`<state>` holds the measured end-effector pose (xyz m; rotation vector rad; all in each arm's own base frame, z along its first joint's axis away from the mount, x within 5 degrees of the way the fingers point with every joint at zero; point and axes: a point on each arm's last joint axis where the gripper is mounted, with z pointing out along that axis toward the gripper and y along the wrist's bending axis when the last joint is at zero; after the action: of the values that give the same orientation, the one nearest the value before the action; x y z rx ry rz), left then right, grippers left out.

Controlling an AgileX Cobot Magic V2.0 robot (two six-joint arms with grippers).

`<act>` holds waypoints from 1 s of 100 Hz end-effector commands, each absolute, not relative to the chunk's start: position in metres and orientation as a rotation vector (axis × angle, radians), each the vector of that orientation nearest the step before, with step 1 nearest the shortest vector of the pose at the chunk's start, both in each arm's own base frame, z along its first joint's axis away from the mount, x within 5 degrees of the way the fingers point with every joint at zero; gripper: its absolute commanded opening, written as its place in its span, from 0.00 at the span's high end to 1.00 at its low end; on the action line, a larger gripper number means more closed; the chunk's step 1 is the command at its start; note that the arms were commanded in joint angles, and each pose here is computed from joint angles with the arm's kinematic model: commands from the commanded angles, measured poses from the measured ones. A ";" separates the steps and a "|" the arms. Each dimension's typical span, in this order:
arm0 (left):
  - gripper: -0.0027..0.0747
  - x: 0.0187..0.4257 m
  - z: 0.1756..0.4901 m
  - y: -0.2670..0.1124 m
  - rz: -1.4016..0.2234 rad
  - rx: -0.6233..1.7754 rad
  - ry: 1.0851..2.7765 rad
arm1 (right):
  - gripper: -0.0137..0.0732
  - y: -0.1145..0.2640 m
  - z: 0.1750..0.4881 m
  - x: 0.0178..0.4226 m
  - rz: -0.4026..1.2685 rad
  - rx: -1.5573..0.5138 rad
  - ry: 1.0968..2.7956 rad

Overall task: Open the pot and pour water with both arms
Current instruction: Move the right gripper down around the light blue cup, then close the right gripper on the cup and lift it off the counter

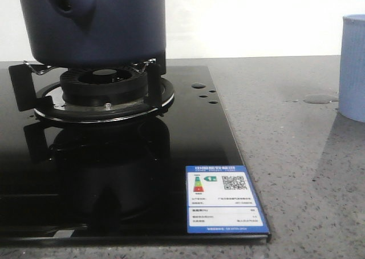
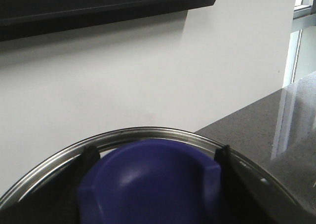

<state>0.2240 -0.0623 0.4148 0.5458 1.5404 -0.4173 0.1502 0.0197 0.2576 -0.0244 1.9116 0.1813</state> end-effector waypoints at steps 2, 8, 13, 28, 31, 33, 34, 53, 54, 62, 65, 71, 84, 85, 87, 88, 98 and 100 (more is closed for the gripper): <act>0.64 0.216 0.436 -0.061 -0.457 0.483 1.469 | 0.09 0.020 0.263 0.157 0.189 -0.001 1.905; 0.64 0.216 0.436 -0.061 -0.457 0.483 1.469 | 0.09 0.021 0.261 0.158 0.195 0.003 1.920; 0.64 0.216 0.436 -0.061 -0.457 0.483 1.469 | 0.09 0.021 0.261 0.159 0.202 0.013 1.923; 0.64 0.216 0.436 -0.061 -0.458 0.484 1.469 | 0.09 0.020 0.269 0.162 0.201 0.025 1.895; 0.64 0.216 0.436 -0.061 -0.458 0.484 1.469 | 0.09 0.020 0.271 0.162 0.202 0.025 1.890; 0.64 0.216 0.436 -0.061 -0.458 0.484 1.469 | 0.09 0.020 0.271 0.163 0.200 0.026 1.890; 0.64 0.216 0.436 -0.061 -0.458 0.484 1.469 | 0.09 0.020 0.270 0.164 0.198 0.028 1.892; 0.64 0.216 0.435 -0.061 -0.458 0.484 1.471 | 0.09 0.015 0.267 0.174 0.122 0.067 1.894; 0.64 0.216 0.435 -0.061 -0.458 0.484 1.471 | 0.09 0.014 0.267 0.175 0.115 0.066 1.893; 0.64 0.216 0.435 -0.061 -0.458 0.484 1.471 | 0.09 0.014 0.264 0.179 0.089 0.061 1.905; 0.64 0.216 0.435 -0.061 -0.458 0.484 1.471 | 0.09 0.014 0.263 0.179 0.085 0.059 1.907; 0.64 0.216 0.435 -0.061 -0.458 0.484 1.471 | 0.09 0.016 0.262 0.181 0.085 0.046 1.913; 0.64 0.216 0.435 -0.061 -0.458 0.484 1.471 | 0.09 0.025 0.260 0.184 0.086 0.008 1.908; 0.64 0.216 0.435 -0.061 -0.458 0.484 1.471 | 0.09 0.026 0.260 0.184 0.086 0.006 1.905; 0.64 0.216 0.435 -0.061 -0.458 0.484 1.471 | 0.09 0.027 0.261 0.184 0.082 -0.001 1.898; 0.64 0.216 0.435 -0.061 -0.458 0.484 1.471 | 0.09 0.027 0.261 0.184 0.079 -0.006 1.894; 0.64 0.216 0.435 -0.061 -0.458 0.484 1.471 | 0.09 0.034 0.264 0.185 0.046 -0.035 1.843; 0.64 0.216 0.435 -0.061 -0.458 0.484 1.471 | 0.09 0.035 0.265 0.185 0.039 -0.038 1.832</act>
<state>0.2240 -0.0623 0.4149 0.5447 1.5401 -0.4185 0.1798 0.0341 0.2474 -0.0388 1.9456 0.1093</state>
